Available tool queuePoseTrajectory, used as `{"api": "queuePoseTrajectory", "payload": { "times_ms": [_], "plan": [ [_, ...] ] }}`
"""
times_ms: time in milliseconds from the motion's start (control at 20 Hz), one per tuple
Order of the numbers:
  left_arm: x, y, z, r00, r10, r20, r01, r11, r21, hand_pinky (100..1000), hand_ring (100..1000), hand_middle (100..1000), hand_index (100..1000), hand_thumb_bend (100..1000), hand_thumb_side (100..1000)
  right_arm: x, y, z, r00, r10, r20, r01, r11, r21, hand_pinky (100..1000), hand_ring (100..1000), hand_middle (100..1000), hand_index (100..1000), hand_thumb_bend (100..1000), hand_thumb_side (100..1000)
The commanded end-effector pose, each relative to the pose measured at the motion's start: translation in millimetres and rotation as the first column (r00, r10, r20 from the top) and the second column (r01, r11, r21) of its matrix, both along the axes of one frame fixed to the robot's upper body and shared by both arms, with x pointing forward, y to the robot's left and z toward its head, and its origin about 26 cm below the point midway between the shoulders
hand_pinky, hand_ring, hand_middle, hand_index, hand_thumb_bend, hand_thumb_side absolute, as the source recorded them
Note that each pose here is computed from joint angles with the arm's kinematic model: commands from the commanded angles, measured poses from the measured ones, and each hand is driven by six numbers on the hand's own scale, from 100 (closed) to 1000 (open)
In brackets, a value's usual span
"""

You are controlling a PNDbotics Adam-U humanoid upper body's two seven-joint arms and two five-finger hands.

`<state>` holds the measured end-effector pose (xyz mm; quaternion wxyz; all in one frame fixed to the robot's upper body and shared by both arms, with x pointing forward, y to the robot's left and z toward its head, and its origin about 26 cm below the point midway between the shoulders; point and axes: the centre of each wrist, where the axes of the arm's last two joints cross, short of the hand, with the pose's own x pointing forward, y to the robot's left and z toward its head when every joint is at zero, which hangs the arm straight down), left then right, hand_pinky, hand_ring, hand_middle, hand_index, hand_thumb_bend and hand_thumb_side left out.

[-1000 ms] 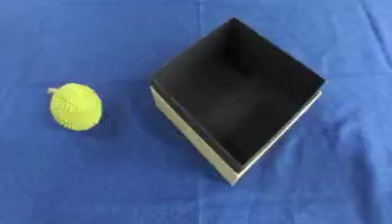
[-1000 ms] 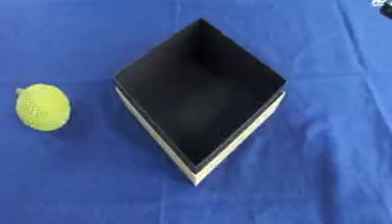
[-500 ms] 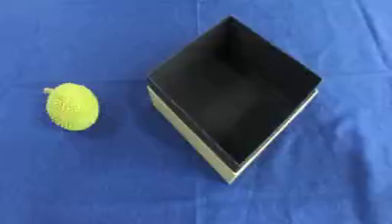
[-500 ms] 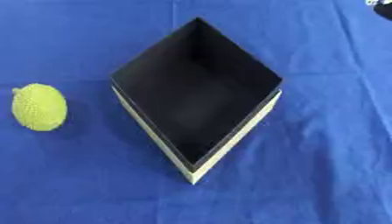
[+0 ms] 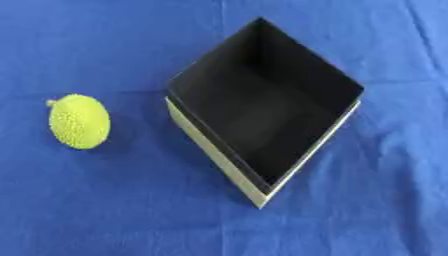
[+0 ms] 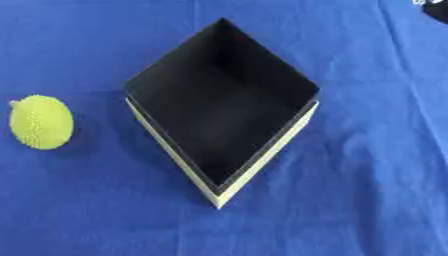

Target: Pick up objects on the table and place them in the box.

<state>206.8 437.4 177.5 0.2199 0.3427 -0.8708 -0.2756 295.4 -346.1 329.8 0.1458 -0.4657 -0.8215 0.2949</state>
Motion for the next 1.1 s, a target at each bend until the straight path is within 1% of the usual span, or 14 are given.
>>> {"api": "queuePoseTrajectory", "payload": {
  "times_ms": [50, 150, 200, 250, 300, 350, 400, 450, 600, 800, 950, 1050, 1100],
  "plan": [
    [0.9, -0.7, 12.3, 0.997, 0.013, -0.072, 0.002, 0.976, 0.217, 810, 861, 872, 894, 281, 583, -5.9, 1.2, 9.8, 1.000, 0.005, 0.027, -0.004, 1.000, -0.023, 827, 805, 719, 834, 100, 100],
    [1.6, -1.1, 13.8, 0.994, 0.023, -0.108, 0.012, 0.951, 0.310, 831, 874, 870, 901, 298, 484, -5.9, 1.2, 9.9, 1.000, 0.005, 0.026, -0.005, 1.000, -0.024, 827, 804, 718, 834, 100, 100],
    [2.0, -1.3, 14.6, 0.992, 0.028, -0.124, 0.017, 0.936, 0.352, 837, 865, 842, 903, 312, 431, -5.8, 1.2, 9.9, 1.000, 0.006, 0.026, -0.005, 1.000, -0.025, 827, 804, 716, 834, 100, 100],
    [2.3, -1.5, 15.0, 0.990, 0.035, -0.138, 0.022, 0.922, 0.386, 849, 857, 823, 902, 330, 356, -5.8, 1.2, 9.8, 1.000, 0.006, 0.025, -0.005, 1.000, -0.024, 827, 804, 714, 834, 100, 100],
    [2.6, -1.6, 15.7, 0.987, 0.045, -0.154, 0.025, 0.906, 0.422, 859, 854, 814, 898, 349, 300, -5.8, 1.2, 9.7, 1.000, 0.006, 0.025, -0.006, 1.000, -0.024, 827, 804, 713, 834, 100, 100],
    [2.9, -1.7, 16.4, 0.985, 0.055, -0.165, 0.026, 0.892, 0.452, 875, 857, 810, 891, 386, 207, -5.7, 1.2, 9.6, 1.000, 0.007, 0.025, -0.006, 1.000, -0.023, 827, 803, 712, 834, 100, 100],
    [3.3, -1.8, 17.3, 0.983, 0.067, -0.173, 0.024, 0.878, 0.477, 882, 859, 812, 889, 394, 138, -5.7, 1.2, 9.5, 1.000, 0.007, 0.024, -0.006, 1.000, -0.024, 827, 803, 712, 834, 100, 100],
    [3.7, -2.0, 17.9, 0.981, 0.078, -0.177, 0.020, 0.869, 0.494, 886, 861, 815, 889, 397, 100, -5.7, 1.2, 9.5, 1.000, 0.008, 0.024, -0.007, 1.000, -0.024, 827, 802, 711, 834, 100, 100],
    [6.0, -3.3, 20.0, 0.976, 0.105, -0.190, 0.011, 0.851, 0.525, 894, 869, 820, 890, 415, 100, -5.5, 1.5, 9.4, 1.000, 0.010, 0.023, -0.010, 1.000, -0.023, 827, 802, 708, 834, 100, 100],
    [13.9, -5.9, 25.0, 0.968, 0.137, -0.212, 0.002, 0.836, 0.549, 889, 870, 839, 891, 398, 100, -5.0, 1.8, 8.8, 1.000, 0.014, 0.019, -0.014, 1.000, -0.022, 827, 801, 705, 835, 100, 100],
    [20.8, -8.2, 30.0, 0.963, 0.138, -0.233, 0.017, 0.828, 0.561, 889, 873, 845, 895, 399, 100, -4.7, 2.3, 8.8, 1.000, 0.018, 0.016, -0.018, 1.000, -0.024, 827, 800, 703, 835, 100, 100],
    [26.3, -8.7, 35.2, 0.958, 0.142, -0.249, 0.032, 0.812, 0.583, 906, 884, 852, 897, 406, 100, -4.4, 2.6, 8.7, 1.000, 0.021, 0.014, -0.020, 0.999, -0.025, 827, 801, 703, 835, 100, 100],
    [28.8, -8.8, 37.3, 0.955, 0.145, -0.260, 0.041, 0.802, 0.596, 938, 898, 862, 900, 413, 100, -4.3, 2.8, 8.6, 1.000, 0.022, 0.013, -0.022, 0.999, -0.026, 827, 801, 702, 835, 100, 100]
  ]
}}
